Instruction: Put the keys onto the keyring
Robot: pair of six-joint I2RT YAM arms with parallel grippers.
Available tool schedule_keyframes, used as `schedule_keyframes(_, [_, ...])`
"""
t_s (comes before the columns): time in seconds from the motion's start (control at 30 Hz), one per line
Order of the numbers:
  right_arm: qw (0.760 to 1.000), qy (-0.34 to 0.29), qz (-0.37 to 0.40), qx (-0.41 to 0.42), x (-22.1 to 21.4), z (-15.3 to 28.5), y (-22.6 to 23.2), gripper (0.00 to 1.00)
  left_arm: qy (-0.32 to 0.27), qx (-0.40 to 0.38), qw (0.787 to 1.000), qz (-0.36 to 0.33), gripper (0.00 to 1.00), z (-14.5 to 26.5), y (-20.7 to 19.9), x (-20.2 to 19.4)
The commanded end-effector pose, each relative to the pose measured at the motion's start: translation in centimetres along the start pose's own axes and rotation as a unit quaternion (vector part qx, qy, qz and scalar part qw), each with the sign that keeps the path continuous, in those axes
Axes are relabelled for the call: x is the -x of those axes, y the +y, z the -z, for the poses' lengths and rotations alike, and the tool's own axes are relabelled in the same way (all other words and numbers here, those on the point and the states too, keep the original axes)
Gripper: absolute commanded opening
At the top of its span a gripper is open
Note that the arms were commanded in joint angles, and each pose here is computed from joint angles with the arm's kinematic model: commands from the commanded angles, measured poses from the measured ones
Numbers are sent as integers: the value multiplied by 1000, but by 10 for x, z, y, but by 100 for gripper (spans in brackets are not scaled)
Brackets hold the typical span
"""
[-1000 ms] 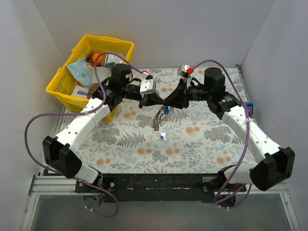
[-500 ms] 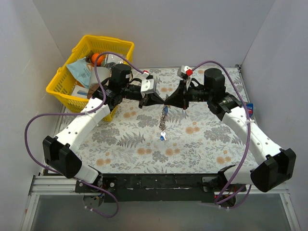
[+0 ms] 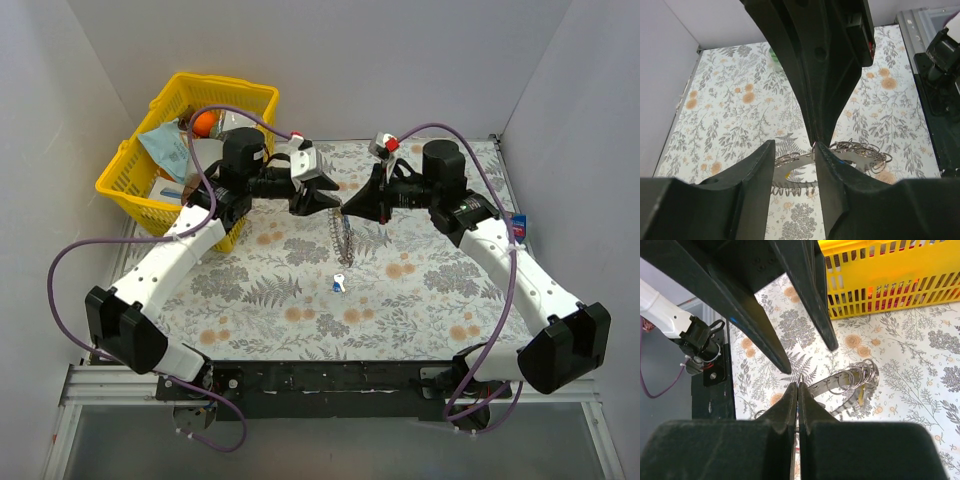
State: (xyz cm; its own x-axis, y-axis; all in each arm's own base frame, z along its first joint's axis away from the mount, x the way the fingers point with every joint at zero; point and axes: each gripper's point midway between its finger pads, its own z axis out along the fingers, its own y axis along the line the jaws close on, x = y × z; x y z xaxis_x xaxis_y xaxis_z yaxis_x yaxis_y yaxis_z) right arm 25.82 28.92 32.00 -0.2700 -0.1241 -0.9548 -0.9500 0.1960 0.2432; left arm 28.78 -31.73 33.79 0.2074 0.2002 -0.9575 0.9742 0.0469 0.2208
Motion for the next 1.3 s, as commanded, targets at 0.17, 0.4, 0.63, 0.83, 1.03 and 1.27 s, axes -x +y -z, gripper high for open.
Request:
schedule_keyframes(0.17, [992,-100,77,10,65,14,15,1,-96,-12,995,27,41,38,-1,44])
schedule_keyframes(0.4, [980,-157,110,48,78,25,31,1,-133,-67,989,10,43,43,-20,56])
schedule_keyframes(0.63, [969,-204,113,85,87,36,45,1,-160,-108,981,-1,44,46,-36,61])
schedule_keyframes(0.83, [964,-213,121,106,91,39,53,1,-170,-96,981,9,44,43,-30,61])
schedule_keyframes(1.03, [964,-209,116,117,89,38,55,1,-182,-89,979,22,41,40,-22,66])
schedule_keyframes(1.27, [964,-206,116,119,87,37,54,1,-185,-99,977,35,35,31,-16,71])
